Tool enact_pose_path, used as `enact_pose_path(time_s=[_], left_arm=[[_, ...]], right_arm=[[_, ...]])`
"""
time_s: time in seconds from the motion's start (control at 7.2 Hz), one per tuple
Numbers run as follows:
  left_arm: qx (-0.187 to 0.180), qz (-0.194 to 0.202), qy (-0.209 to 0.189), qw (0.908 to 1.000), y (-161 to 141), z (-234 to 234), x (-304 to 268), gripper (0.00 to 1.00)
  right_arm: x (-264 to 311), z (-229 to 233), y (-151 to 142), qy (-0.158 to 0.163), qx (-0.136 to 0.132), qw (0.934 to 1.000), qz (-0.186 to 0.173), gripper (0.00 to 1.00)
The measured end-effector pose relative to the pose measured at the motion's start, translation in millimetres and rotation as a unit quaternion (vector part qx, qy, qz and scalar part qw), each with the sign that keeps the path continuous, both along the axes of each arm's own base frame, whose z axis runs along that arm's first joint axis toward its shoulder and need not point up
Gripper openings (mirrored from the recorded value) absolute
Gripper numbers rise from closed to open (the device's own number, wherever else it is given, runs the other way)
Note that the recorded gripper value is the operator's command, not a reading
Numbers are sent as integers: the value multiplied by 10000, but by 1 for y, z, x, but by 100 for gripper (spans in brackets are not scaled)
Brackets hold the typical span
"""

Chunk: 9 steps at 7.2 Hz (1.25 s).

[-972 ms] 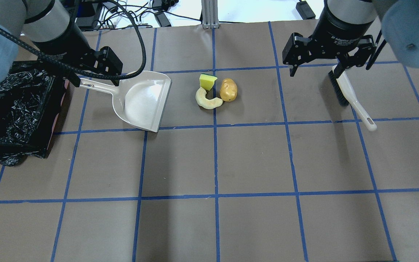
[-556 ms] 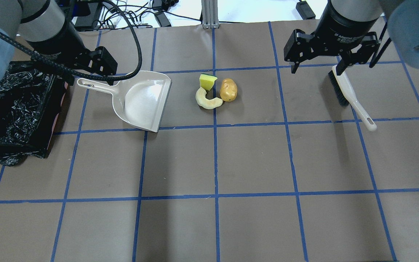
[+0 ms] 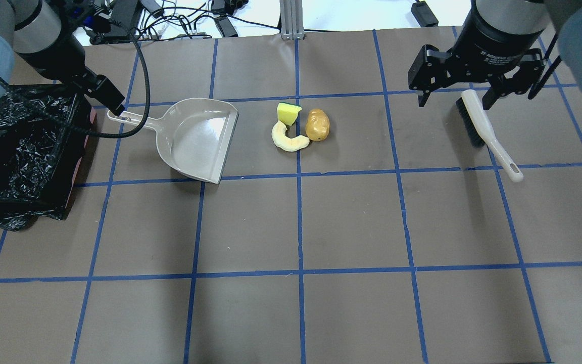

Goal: Sweep and dump trash into bin
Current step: 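Grasp the white dustpan handle with the left gripper near the black bin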

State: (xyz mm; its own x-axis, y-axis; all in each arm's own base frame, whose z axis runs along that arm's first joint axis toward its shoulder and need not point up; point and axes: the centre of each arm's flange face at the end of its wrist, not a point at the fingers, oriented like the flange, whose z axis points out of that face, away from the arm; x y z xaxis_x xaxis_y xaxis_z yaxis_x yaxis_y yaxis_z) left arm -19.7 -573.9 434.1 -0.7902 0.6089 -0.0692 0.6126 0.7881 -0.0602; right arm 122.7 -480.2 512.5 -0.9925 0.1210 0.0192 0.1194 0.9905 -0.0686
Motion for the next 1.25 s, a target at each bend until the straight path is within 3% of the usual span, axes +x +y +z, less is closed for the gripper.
enact_pose_path(time_s=[0.14, 0.28, 0.56, 0.83, 0.97, 1.25], left_arm=[[67, -808, -40, 9967, -14, -21, 9, 94], [200, -1557, -46, 9876, -26, -45, 13, 94], [258, -2815, -89, 9592, -51, -81, 25, 88], [33, -3933, -188, 9192, -75, -109, 34, 89], [-41, -4219, -247, 9063, -86, -116, 37, 92], [-26, -4521, -289, 8915, -112, -138, 41, 95]], right_arm=[[-30, -15, -16, 27, 106, 9998, 152, 100], [-64, -28, -32, 48, 134, 9994, 324, 100], [-114, -65, -55, 89, 194, 9972, 714, 100], [-162, -115, -71, 22, 430, 9945, 957, 100], [-183, -137, -77, -55, 583, 9927, 1057, 100], [-200, -176, -88, -197, 856, 9871, 1336, 100]])
